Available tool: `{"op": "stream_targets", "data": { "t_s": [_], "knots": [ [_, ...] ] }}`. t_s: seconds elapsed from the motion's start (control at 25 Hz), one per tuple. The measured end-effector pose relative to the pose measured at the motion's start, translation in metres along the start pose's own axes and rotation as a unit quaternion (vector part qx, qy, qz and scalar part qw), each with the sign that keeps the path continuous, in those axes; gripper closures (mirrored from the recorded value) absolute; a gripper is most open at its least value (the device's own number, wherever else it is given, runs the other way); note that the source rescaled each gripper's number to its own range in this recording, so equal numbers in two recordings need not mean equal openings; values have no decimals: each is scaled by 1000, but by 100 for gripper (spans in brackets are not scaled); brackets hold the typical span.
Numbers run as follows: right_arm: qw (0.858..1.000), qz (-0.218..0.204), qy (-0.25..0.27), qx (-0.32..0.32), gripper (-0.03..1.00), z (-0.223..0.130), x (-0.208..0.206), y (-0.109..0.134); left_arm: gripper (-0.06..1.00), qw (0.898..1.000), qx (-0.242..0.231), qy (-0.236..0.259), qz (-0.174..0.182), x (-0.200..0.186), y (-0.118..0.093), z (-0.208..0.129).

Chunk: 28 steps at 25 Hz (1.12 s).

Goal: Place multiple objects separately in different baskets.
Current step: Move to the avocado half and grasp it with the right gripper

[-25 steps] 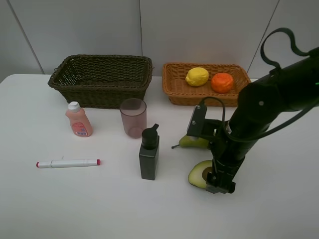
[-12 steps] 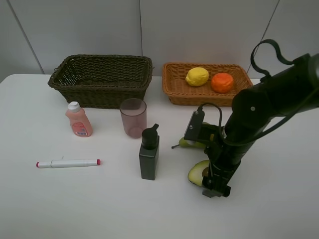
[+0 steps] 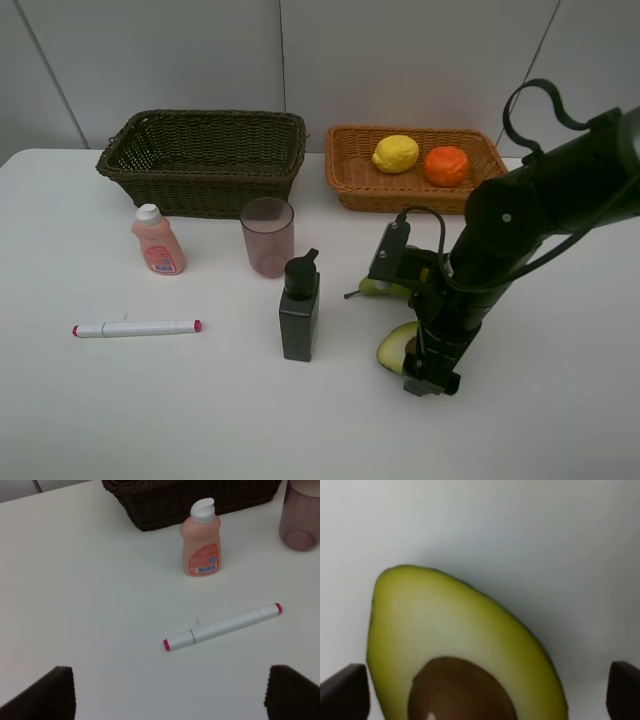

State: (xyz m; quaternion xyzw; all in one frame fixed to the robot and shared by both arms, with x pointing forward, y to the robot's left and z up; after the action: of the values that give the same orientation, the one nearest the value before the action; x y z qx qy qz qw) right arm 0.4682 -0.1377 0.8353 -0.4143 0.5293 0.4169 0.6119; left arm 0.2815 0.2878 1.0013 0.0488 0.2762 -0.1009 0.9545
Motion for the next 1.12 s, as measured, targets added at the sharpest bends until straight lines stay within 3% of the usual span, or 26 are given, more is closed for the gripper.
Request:
{"op": "stream_targets", "data": {
  "t_s": [0.56,0.64,0.68,0.72,0.84,1.12],
  "knots": [
    [1000,-6,4,-13,-2,-1,0,-2,-6,1000,0,0,0,0,0,0],
    [1000,-6,5,-15,8,-1,0,-2,-6,1000,0,0,0,0,0,0],
    [1000,-6,5,-15,18,-1,0,-2,-6,1000,0,0,0,0,0,0],
    [1000,-6,5,-15,32,-1,0,-2,-6,1000,0,0,0,0,0,0],
    [1000,-4,4,-10,93,-1,0,-1,-6,1000,0,0,0,0,0,0],
    [1000,-1,1,-2,94,0,0,0,-6,1000,0,0,0,0,0,0]
  ]
}}
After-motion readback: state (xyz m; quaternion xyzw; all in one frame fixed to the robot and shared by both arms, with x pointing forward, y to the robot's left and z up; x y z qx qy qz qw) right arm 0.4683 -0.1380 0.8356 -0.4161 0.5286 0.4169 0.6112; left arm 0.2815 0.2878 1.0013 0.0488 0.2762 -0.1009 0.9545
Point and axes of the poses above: a point on each arm's last joint axis where the gripper is mounted, x pointing out along that axis toward the gripper, y along the wrist's bending axis when the last joint is at zero, z = x × y, the point moved 5 cm from there along x, pointing out along that axis toward the gripper, and after that the axes turned 1 degree about -x, right-handed, at the moved point
